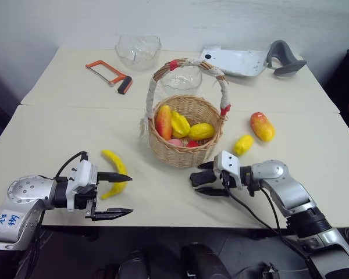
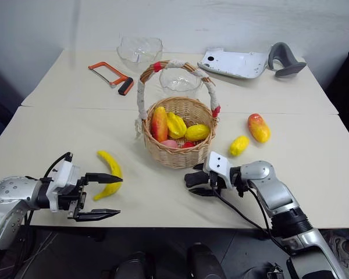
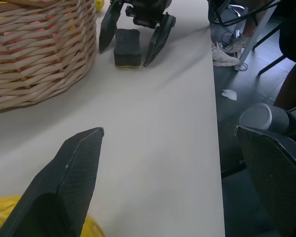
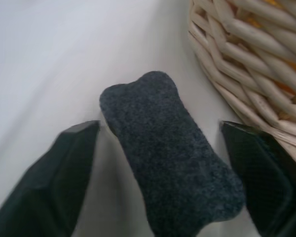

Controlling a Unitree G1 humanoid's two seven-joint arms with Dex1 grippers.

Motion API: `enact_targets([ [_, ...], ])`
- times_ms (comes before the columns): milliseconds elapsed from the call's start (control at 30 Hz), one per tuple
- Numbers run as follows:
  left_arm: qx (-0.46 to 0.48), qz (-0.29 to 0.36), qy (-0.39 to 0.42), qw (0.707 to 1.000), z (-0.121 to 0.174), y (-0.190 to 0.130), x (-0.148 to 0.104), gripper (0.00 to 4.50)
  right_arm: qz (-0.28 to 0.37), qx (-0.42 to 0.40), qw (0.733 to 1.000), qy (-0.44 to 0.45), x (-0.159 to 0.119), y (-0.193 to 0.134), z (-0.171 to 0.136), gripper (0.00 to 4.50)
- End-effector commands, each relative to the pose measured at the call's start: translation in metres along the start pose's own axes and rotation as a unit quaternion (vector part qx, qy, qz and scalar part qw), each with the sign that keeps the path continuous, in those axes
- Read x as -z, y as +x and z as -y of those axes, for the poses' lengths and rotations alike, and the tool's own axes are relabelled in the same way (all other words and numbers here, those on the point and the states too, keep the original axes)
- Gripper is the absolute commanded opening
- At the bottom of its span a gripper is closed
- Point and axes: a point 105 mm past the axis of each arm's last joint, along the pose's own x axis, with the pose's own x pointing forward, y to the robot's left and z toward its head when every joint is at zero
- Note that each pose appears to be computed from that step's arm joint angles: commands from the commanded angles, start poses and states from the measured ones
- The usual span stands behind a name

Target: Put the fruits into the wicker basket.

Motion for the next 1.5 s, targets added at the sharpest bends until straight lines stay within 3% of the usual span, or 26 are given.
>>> enact_targets([
  [33, 0.007, 0.02, 0.021, 1.0, 0.001, 0.008, -0.011, 4.5, 0.026, -0.016, 1.0, 0.002, -0.003, -0.015, -0.015, 2.64],
  [100, 0.011, 0.032, 0.023, 0.999, 0.002, 0.013, -0.014, 4.5, 0.046, 0.001, 0.999, 0.011, -0.009, -0.032, -0.022, 1.96],
  [233, 0.021, 0.062, 0.026, 0.998, 0.003, 0.023, -0.025, 4.5, 0.087, 0.07, 0.991, 0.067, -0.02, -0.08, -0.037, 1.96],
  [367, 0.028, 0.1, 0.03, 0.994, 0.003, 0.033, -0.041, 4.5, 0.04, 0.213, 0.972, 0.096, 0.002, -0.148, -0.027, 1.96],
  [500, 0.042, 0.15, 0.03, 0.987, 0.005, 0.045, -0.063, 4.5, -0.048, 0.399, 0.906, 0.132, 0.053, -0.249, -0.005, 1.96],
  [567, 0.05, 0.164, 0.032, 0.985, 0.006, 0.05, -0.07, 4.5, -0.033, 0.484, 0.859, 0.165, 0.066, -0.287, 0.008, 1.96],
  [600, 0.049, 0.167, 0.034, 0.984, 0.005, 0.05, -0.073, 4.5, -0.035, 0.52, 0.836, 0.172, 0.073, -0.302, 0.015, 1.96],
  [667, 0.036, 0.162, 0.042, 0.985, -0.001, 0.05, -0.073, 4.5, -0.067, 0.548, 0.816, 0.169, 0.088, -0.312, 0.023, 1.96],
  [700, 0.028, 0.16, 0.043, 0.986, -0.005, 0.049, -0.072, 4.5, -0.066, 0.553, 0.808, 0.189, 0.097, -0.312, 0.025, 1.96],
  [800, 0.02, 0.149, 0.046, 0.988, -0.011, 0.046, -0.067, 4.5, -0.064, 0.585, 0.775, 0.229, 0.119, -0.313, 0.03, 2.57],
  [900, 0.012, 0.141, 0.047, 0.989, -0.015, 0.041, -0.063, 4.5, -0.059, 0.59, 0.773, 0.225, 0.119, -0.313, 0.031, 3.61],
  [967, -0.002, 0.132, 0.053, 0.99, -0.02, 0.035, -0.061, 4.5, -0.041, 0.602, 0.771, 0.204, 0.108, -0.32, 0.031, 4.28],
  [1000, -0.017, 0.129, 0.057, 0.99, -0.026, 0.03, -0.062, 4.5, -0.026, 0.606, 0.774, 0.181, 0.097, -0.322, 0.032, 4.39],
  [1133, -0.085, 0.101, 0.058, 0.99, -0.046, 0.001, -0.055, 4.5, 0.038, 0.594, 0.801, 0.071, 0.046, -0.31, 0.036, 4.39],
  [1200, -0.114, 0.08, 0.051, 0.989, -0.051, -0.017, -0.045, 4.5, 0.088, 0.582, 0.808, 0.04, 0.024, -0.292, 0.039, 4.39],
  [1267, -0.18, 0.057, 0.032, 0.981, -0.062, -0.052, -0.028, 4.5, 0.136, 0.531, 0.836, 0.001, -0.001, -0.252, 0.034, 4.39],
  [1333, -0.267, 0.041, 0.007, 0.963, -0.072, -0.092, -0.011, 4.5, 0.217, 0.424, 0.878, 0.042, -0.023, -0.202, 0.018, 4.39],
  [1433, -0.394, -0.013, -0.054, 0.917, -0.065, -0.162, 0.026, 4.5, 0.23, 0.245, 0.942, -0.028, -0.051, -0.121, -0.028, 4.39],
  [1500, -0.478, -0.046, -0.087, 0.873, -0.056, -0.205, 0.042, 4.5, 0.259, 0.202, 0.943, -0.05, -0.062, -0.1, -0.043, 4.39],
])
